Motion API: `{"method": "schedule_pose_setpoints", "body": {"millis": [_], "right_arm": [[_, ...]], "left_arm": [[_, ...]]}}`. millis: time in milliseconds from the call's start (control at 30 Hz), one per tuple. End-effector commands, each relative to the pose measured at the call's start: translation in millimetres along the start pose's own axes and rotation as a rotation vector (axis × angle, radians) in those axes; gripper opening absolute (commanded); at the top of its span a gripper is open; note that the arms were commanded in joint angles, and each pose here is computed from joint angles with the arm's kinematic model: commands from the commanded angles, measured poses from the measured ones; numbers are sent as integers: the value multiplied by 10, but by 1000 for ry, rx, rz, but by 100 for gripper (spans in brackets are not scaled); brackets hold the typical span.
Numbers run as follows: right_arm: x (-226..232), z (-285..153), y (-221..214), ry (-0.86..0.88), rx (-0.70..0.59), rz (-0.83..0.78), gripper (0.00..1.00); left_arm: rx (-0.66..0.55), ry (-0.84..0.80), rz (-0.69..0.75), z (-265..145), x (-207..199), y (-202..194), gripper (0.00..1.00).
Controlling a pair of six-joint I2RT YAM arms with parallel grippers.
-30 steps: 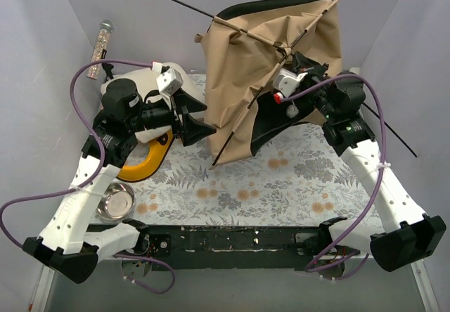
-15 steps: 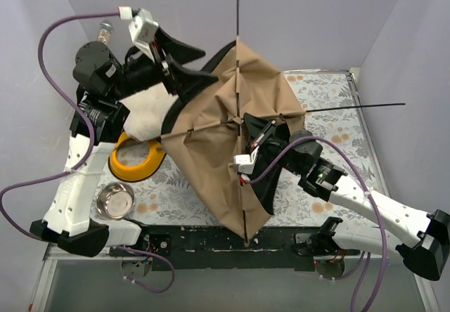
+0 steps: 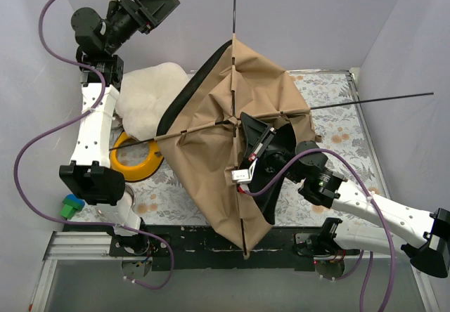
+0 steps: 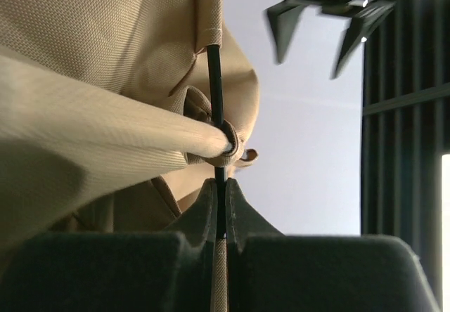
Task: Set up the pet tent
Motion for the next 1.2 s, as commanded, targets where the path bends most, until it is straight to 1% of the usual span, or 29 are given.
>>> {"method": "schedule_pose_setpoints", "body": {"millis": [0, 67, 167, 267, 300, 367, 433, 467, 500, 567, 633, 667, 700, 733, 767, 833, 933, 1033, 1100, 1167], "right_arm": [[-297, -120, -7, -137, -9, -84, 1], [-293, -133, 39, -132, -39, -90, 1], [-254, -145, 114, -146, -82, -117, 1], [-235, -126, 164, -134, -104, -119, 1], [-207, -110, 167, -121, -99, -120, 1], [-130, -71, 149, -96, -30, -135, 1], [-64, -40, 96, -81, 47, -140, 1], [-56, -42, 53, -106, 80, -149, 1], [-33, -38, 10, -129, 100, -163, 1], [-9, -44, -71, -182, 153, -189, 1], [-22, -47, -97, -242, 174, -215, 1], [-43, -48, -92, -268, 171, -220, 1], [-40, -48, -75, -278, 156, -226, 1], [-44, -54, -60, -294, 142, -238, 1], [-10, -66, -27, -300, 129, -249, 1], [21, -71, 46, -329, 77, -279, 1], [48, -78, 115, -365, 46, -313, 3], [28, -66, 163, -409, 22, -337, 4], [21, -45, 210, -421, -9, -342, 5], [12, -20, 268, -422, -41, -345, 5]], "left_arm": [[80, -173, -36, 97, -200, -64, 92], [127, -199, -44, 156, -202, -175, 93], [169, -175, -112, 196, -107, -366, 93], [199, -146, -163, 132, 25, -513, 93], [209, -157, -155, 83, 29, -536, 93], [247, -200, -110, -77, 0, -556, 92], [287, -268, -1, -292, -65, -546, 92], [292, -301, 72, -424, -170, -539, 93], [306, -302, 115, -510, -134, -543, 94], [309, -278, 190, -690, -257, -490, 94], [289, -132, 118, -782, -127, -328, 95], [281, -54, 29, -808, -14, -252, 94], [290, -12, -65, -848, 92, -205, 93], [316, -12, -151, -889, 164, -173, 93], [336, -29, -207, -915, 239, -180, 95], [323, -29, -226, -883, 309, -156, 98], [322, -60, -221, -809, 348, -147, 98], [320, -70, -254, -717, 411, -112, 98], [331, -98, -250, -612, 399, -153, 98], [350, -102, -289, -510, 442, -244, 98]]}}
Point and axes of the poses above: each gripper's point midway between its finger pads, its own z axis out along the fingers, its own x axis along the line the jaws close on, y = z × x, the point moved 10 cm from there along -z, back along the fingers, and after that the axes turned 11 degrees about -z, right-handed, at the moved point
